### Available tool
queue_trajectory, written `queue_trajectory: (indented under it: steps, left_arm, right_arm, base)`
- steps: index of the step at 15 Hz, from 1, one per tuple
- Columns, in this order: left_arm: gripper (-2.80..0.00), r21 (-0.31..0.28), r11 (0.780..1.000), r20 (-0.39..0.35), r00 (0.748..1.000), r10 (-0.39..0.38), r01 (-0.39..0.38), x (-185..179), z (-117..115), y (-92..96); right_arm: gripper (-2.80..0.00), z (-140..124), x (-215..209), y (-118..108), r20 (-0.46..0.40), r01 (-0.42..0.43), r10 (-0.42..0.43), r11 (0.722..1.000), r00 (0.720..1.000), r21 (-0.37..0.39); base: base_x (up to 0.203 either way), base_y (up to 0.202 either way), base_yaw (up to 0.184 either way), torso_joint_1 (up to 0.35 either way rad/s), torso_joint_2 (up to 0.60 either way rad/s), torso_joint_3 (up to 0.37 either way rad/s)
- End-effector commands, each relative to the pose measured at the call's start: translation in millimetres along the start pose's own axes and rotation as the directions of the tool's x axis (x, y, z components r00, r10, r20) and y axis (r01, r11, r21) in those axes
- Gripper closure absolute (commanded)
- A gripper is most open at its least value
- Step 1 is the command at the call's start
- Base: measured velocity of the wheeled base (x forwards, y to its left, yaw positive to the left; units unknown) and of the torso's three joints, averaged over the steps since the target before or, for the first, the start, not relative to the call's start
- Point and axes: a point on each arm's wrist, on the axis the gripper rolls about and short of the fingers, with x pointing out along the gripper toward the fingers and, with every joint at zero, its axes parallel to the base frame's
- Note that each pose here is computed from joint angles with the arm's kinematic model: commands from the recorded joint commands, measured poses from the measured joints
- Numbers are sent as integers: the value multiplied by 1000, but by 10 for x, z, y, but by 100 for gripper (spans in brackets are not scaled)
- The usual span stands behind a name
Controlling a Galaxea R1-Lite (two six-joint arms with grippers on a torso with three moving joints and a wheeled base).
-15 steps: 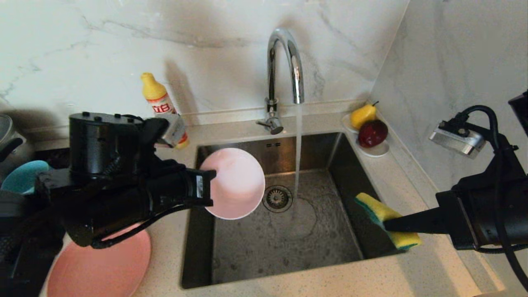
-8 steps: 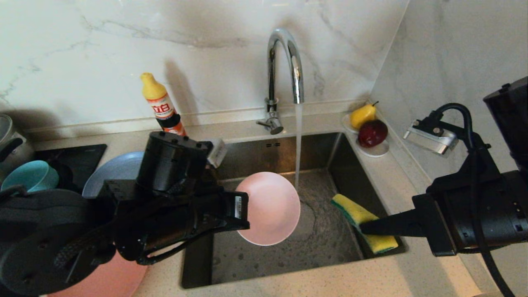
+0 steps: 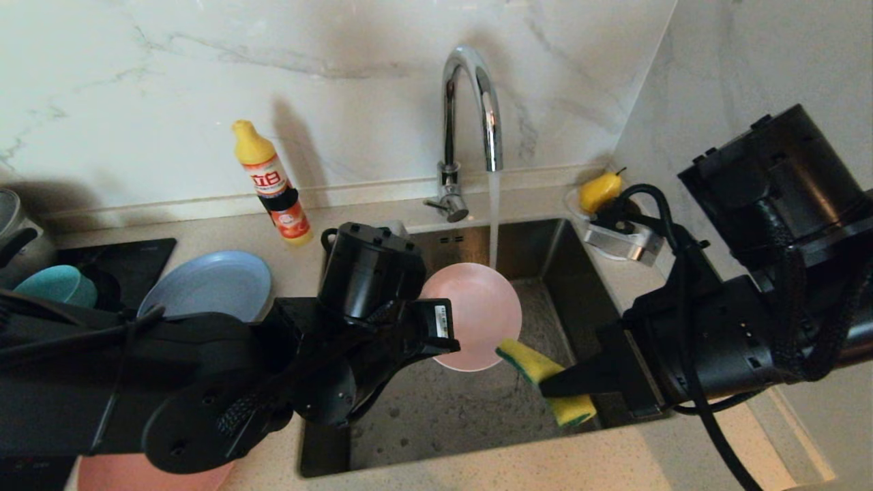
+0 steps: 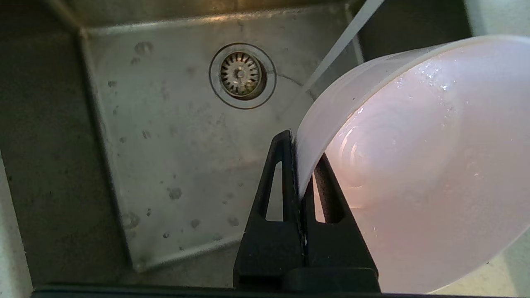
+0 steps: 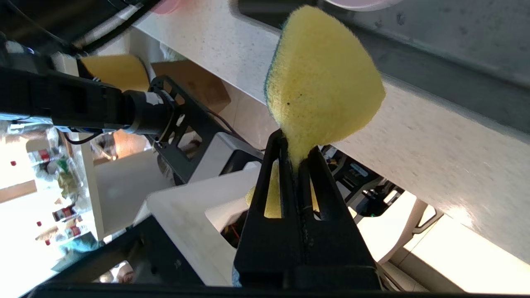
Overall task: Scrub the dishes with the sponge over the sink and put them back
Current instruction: Wipe the bowl
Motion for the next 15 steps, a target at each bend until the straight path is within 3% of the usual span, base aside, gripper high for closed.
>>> queue_trajectory:
  steps: [1, 4, 7, 12, 15]
  left_arm:
    - [0, -9, 1000, 23, 1000, 14, -14, 26, 14, -14]
    - [0, -29, 999, 76, 997, 17, -15, 55, 49, -40]
    - [0, -35, 999, 82, 997, 15, -13, 61, 45, -47]
    - [0, -27, 1000, 92, 996, 19, -17, 25, 37, -45]
    - [0, -26, 997, 118, 990, 79, -76, 24, -32, -5]
  right_arm:
    - [0, 50, 280, 0, -62, 11, -10, 1000, 998, 8]
    - [0, 110, 456, -5, -85, 22, -21, 1000, 996, 10]
    - [0, 201, 584, -3, -98, 33, -31, 999, 995, 14]
    - [0, 427, 600, -79, -37, 55, -54, 998, 998, 33]
    - [0, 589, 481, -168, 23, 69, -70, 996, 997, 55]
  base:
    - [0, 0, 0, 0, 0, 0]
    - [0, 0, 0, 0, 0, 0]
    - [0, 0, 0, 0, 0, 0]
    - [0, 0, 0, 0, 0, 0]
    - [0, 0, 0, 0, 0, 0]
